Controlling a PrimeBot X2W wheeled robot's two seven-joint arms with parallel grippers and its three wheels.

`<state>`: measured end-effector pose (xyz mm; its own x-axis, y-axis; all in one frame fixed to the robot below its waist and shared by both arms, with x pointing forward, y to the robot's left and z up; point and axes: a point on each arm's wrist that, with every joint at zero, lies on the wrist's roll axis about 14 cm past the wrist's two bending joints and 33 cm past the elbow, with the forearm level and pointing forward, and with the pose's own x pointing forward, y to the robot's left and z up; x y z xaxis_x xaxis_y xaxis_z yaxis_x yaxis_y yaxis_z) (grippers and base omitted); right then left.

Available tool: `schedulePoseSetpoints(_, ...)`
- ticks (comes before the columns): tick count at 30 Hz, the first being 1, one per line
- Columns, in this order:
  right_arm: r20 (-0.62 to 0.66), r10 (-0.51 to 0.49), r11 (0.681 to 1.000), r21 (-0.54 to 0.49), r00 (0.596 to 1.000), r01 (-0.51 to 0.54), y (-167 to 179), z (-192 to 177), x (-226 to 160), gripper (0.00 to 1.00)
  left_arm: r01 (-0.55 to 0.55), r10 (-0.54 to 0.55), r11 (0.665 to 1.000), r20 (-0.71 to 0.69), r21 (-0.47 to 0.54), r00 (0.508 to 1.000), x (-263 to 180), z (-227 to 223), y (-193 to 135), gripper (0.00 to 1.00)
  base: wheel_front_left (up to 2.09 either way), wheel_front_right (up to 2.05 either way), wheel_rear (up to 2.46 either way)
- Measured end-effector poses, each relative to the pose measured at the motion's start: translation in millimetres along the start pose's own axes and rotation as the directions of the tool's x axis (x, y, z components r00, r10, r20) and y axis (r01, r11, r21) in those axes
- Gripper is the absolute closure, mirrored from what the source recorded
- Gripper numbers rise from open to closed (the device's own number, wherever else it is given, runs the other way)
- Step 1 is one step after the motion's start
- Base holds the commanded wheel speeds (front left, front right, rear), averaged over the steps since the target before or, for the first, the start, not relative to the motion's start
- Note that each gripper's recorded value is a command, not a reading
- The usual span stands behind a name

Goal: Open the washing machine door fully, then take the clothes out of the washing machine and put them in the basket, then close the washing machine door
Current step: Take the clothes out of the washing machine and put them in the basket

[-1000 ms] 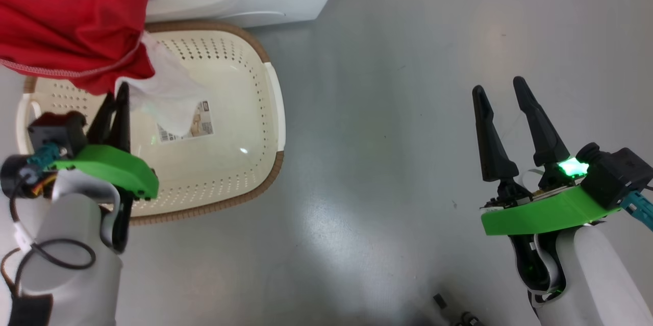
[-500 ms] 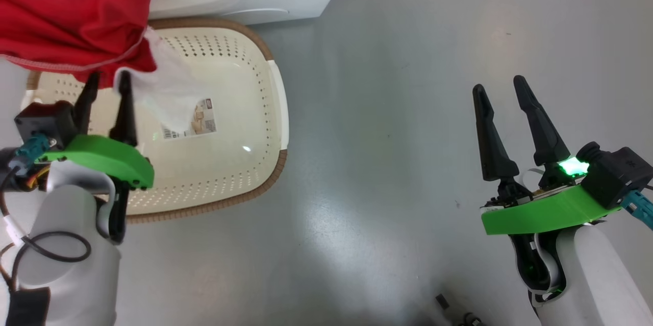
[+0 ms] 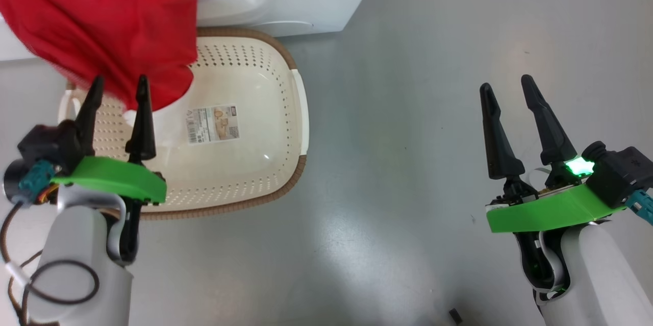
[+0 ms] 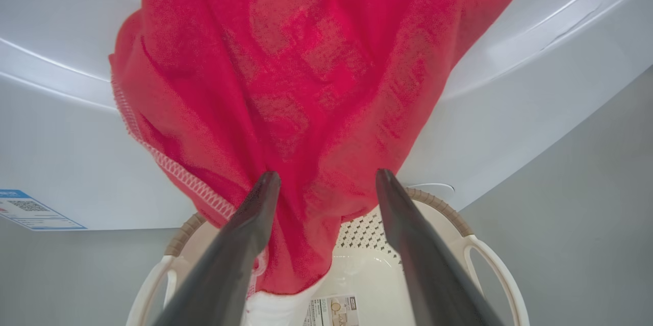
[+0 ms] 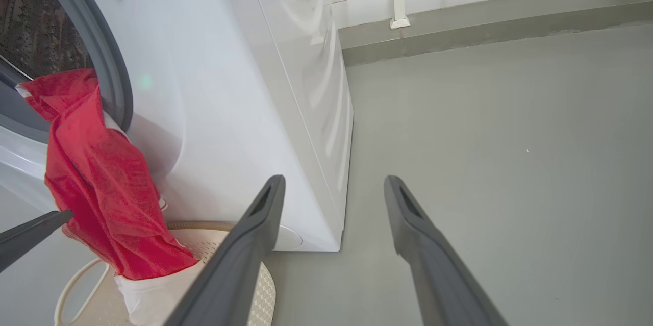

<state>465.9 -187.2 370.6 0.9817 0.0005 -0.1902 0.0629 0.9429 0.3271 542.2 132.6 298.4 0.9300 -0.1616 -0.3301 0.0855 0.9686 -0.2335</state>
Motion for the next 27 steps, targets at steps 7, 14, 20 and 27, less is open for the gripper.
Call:
schedulePoseSetpoints(7,0.013,0.018,1.000,-0.019,1.000,-0.017,5.4,5.3,1.6,0.00,-0.027,0.027,1.000,0.065,-0.005,0.998,-21.0,18.4,7.2,0.00,0.00,0.00,0.00)
schedulePoseSetpoints(14,0.022,0.030,0.999,-0.022,0.999,-0.029,9.9,9.8,0.6,0.00,-0.036,0.034,0.999,0.112,0.016,0.993,-44.9,30.9,8.6,0.00,0.00,0.00,0.00)
schedulePoseSetpoints(20,0.029,0.031,0.999,-0.024,0.999,-0.030,10.4,13.0,-0.6,0.00,-0.062,0.060,0.998,0.135,0.011,0.989,-63.5,34.7,13.9,0.00,0.00,0.00,0.00)
schedulePoseSetpoints(27,0.026,0.032,0.999,-0.024,0.999,-0.032,10.9,12.3,-1.1,0.00,-0.061,0.057,0.998,0.149,0.023,0.987,-70.1,38.3,10.7,0.00,0.00,0.00,0.00)
